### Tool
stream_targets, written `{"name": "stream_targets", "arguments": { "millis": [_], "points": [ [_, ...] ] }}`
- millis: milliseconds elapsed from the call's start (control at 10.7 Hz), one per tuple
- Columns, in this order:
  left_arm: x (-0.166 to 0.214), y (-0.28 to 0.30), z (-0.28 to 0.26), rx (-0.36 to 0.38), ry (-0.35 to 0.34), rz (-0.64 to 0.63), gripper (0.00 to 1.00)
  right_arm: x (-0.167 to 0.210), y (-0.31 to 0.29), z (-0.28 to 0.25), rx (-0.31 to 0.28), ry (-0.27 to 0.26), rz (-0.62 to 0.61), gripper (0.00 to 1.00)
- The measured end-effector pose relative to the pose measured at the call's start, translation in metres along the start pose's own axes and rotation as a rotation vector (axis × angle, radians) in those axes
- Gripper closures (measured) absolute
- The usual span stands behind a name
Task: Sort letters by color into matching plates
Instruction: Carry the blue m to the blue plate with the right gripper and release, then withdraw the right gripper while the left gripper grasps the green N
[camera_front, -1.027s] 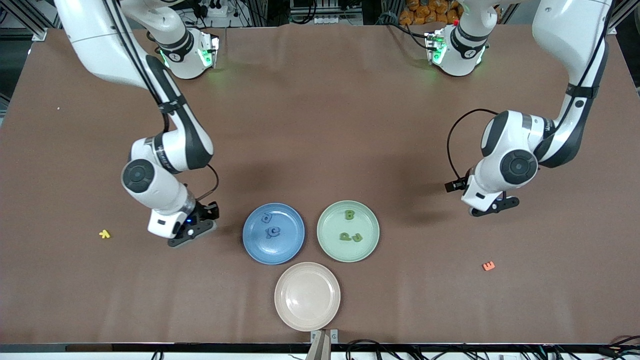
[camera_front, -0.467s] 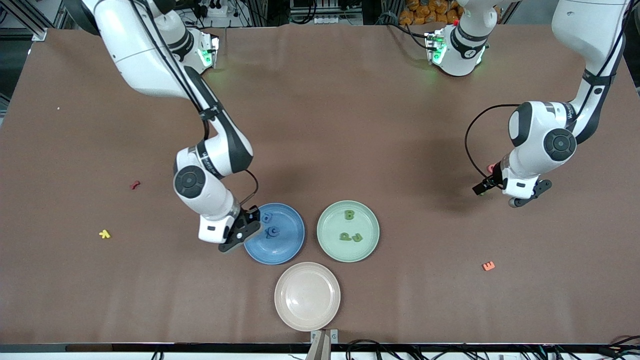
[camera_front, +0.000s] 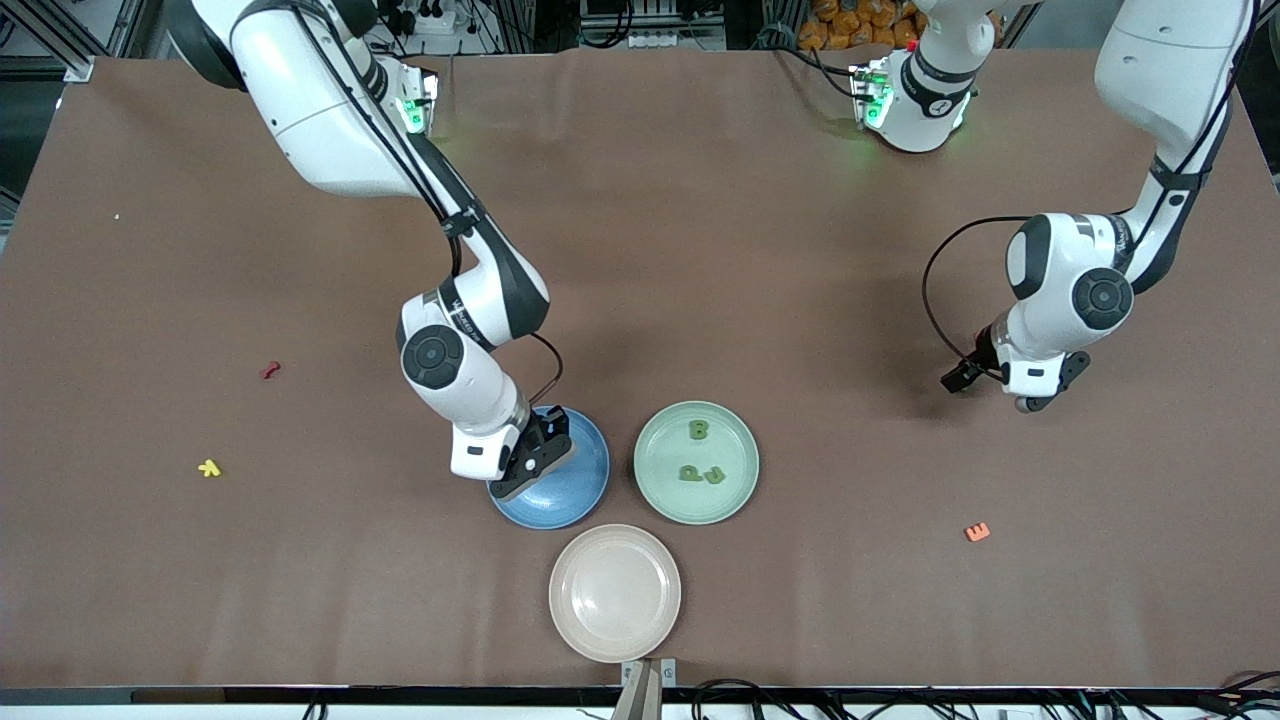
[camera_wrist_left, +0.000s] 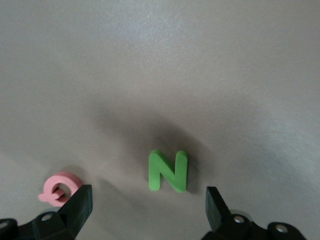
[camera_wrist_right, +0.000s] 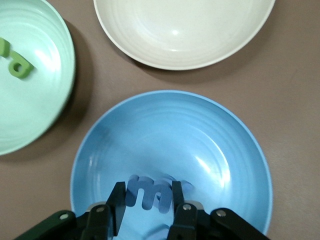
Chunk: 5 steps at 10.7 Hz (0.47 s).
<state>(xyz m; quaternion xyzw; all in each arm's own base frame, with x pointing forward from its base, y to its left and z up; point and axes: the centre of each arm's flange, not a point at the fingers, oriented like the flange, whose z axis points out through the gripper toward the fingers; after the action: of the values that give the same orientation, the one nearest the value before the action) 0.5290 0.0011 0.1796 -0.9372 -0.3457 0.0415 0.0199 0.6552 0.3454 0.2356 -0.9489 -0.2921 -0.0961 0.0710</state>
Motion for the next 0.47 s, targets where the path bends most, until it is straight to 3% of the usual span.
{"name": "stream_targets", "arguments": {
  "millis": [93, 187, 467],
  "points": [
    [0.001, -0.002, 0.008, 0.001, -0.004, -0.022, 0.0, 0.002, -0.003, 0.0, 0.011, 0.006, 0.019, 0.57],
    [0.004, -0.004, 0.013, 0.003, -0.004, -0.033, 0.0, 0.003, -0.002, -0.001, 0.014, 0.01, 0.029, 0.48],
    [0.01, -0.003, 0.011, 0.002, 0.007, -0.042, 0.0, 0.005, 0.008, -0.005, 0.013, 0.013, 0.045, 0.02]
  ]
}}
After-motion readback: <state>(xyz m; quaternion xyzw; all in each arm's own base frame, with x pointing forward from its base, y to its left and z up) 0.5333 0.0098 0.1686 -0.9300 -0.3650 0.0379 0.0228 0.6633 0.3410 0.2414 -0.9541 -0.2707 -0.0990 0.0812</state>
